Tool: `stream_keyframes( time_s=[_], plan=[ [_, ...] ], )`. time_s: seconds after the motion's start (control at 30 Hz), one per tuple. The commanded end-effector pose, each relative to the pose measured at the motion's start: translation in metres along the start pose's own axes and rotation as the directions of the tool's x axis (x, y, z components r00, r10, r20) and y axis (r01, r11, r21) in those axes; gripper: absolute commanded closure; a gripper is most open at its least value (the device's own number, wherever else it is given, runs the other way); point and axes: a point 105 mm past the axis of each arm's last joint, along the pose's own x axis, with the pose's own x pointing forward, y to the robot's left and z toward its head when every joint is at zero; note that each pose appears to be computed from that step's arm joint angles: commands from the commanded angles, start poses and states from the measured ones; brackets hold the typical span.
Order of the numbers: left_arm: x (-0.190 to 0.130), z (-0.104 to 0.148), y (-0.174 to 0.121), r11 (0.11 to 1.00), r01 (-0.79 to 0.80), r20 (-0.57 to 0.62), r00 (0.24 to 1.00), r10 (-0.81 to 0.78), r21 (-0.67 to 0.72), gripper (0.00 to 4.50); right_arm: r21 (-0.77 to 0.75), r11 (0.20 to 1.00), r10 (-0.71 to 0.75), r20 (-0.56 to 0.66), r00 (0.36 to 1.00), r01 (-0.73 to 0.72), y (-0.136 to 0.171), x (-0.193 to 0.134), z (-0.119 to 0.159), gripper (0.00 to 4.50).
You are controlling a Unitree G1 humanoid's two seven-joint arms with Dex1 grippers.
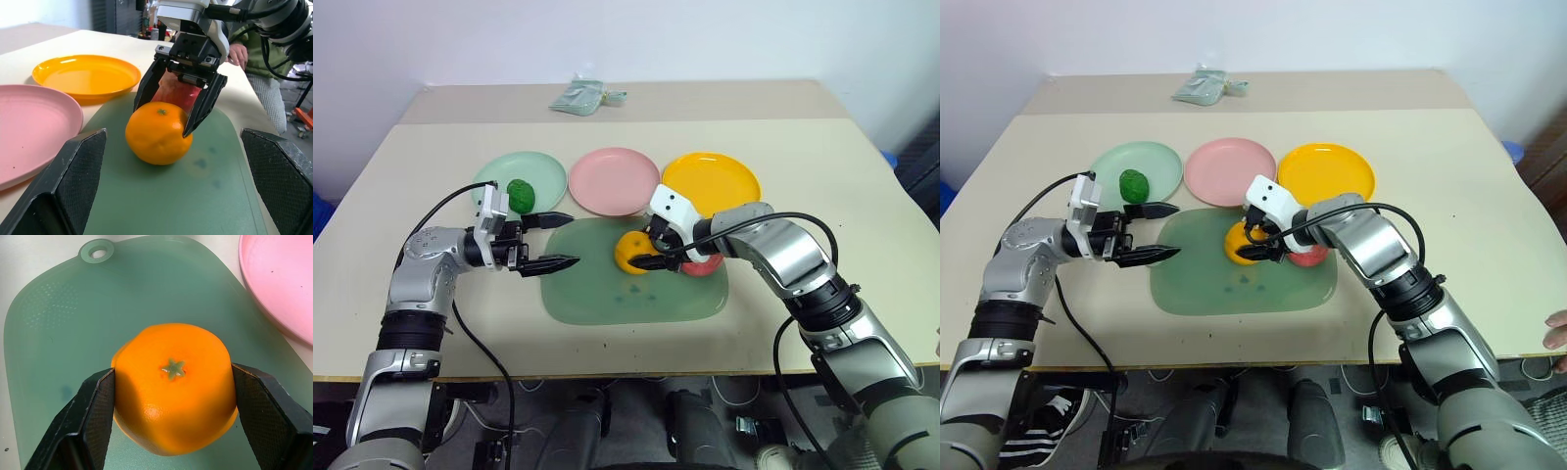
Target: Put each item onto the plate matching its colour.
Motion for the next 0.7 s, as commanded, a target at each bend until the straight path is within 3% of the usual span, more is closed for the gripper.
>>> stream_keyframes(
  time_s=[0.03,0.1,0.13,0.33,0.4,0.47,0.6,0.67,0.7],
  plan=[
    [-0.003,0.014,0.001,0.999,-0.012,0.045,0.999,0.01,0.047,0.0,0.022,0.998,-0.056,0.18,0.982,0.053,-0.017,-0.018,0.04,1.49],
    [-0.003,0.016,0.003,0.998,-0.024,0.057,0.998,0.021,0.054,0.0,0.135,0.984,-0.155,0.337,0.929,0.115,-0.042,-0.039,0.071,1.49],
    [-0.003,0.017,0.004,0.998,-0.033,0.064,0.998,0.029,0.061,0.0,0.17,0.975,-0.197,0.358,0.913,0.143,-0.052,-0.046,0.075,1.49],
    [0.0,0.025,0.011,0.994,-0.069,0.111,0.992,0.059,0.088,0.0,0.273,0.866,-0.494,0.332,0.804,0.42,-0.12,-0.088,0.057,1.49],
    [0.0,0.027,0.012,0.992,-0.079,0.119,0.991,0.067,0.1,0.0,0.308,0.801,-0.593,0.287,0.752,0.514,-0.14,-0.098,0.046,1.49],
    [0.001,0.028,0.013,0.991,-0.085,0.129,0.989,0.071,0.101,0.0,0.242,0.748,-0.662,0.197,0.723,0.618,-0.154,-0.102,0.024,1.49],
    [0.002,0.029,0.013,0.992,-0.085,0.135,0.988,0.071,0.095,0.0,0.185,0.75,-0.66,0.145,0.737,0.635,-0.157,-0.093,0.005,1.49],
    [0.002,0.029,0.014,0.991,-0.087,0.131,0.989,0.073,0.099,0.0,0.229,0.774,-0.626,0.14,0.767,0.59,-0.152,-0.086,-0.001,1.49],
    [0.002,0.029,0.014,0.991,-0.088,0.129,0.989,0.074,0.101,0.0,0.26,0.782,-0.611,0.145,0.778,0.566,-0.151,-0.083,-0.003,1.0]
  ],
)
